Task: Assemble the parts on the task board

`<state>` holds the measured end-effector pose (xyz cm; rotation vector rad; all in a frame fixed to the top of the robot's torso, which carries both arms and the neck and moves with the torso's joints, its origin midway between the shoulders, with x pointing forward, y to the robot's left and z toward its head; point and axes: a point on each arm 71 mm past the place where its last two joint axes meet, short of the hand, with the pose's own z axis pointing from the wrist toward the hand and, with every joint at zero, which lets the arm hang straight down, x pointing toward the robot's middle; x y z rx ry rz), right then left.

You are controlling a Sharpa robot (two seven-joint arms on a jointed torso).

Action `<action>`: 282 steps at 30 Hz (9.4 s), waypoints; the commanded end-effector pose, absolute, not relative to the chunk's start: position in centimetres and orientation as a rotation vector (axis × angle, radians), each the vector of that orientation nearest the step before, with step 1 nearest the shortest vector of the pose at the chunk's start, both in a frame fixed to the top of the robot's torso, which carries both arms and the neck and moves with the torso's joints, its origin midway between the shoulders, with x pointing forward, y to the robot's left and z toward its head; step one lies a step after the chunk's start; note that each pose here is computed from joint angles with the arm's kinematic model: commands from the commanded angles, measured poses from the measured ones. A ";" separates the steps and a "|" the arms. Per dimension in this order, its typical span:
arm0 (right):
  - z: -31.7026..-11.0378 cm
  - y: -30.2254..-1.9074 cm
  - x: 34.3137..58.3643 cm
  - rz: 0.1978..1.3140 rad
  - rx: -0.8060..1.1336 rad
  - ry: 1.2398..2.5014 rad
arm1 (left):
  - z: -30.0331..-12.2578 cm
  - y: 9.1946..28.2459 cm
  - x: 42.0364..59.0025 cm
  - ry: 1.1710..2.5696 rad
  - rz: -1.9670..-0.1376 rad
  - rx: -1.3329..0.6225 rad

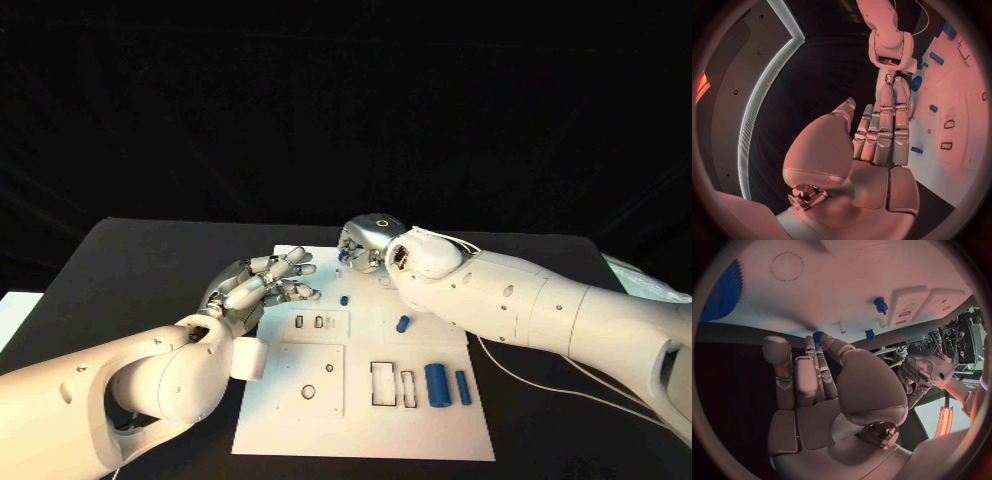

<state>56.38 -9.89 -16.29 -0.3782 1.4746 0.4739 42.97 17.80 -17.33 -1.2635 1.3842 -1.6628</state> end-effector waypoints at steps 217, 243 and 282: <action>-20.4 -28.5 53.3 0.724 0.070 1.652 | -18.1 18.9 44.2 1.387 -1.663 -1.272; -20.8 -28.1 53.6 0.705 0.062 1.672 | -18.1 18.9 44.2 1.392 -1.662 -1.274; -19.1 -25.7 53.1 0.745 0.215 1.617 | -18.2 19.3 44.4 1.391 -1.649 -1.279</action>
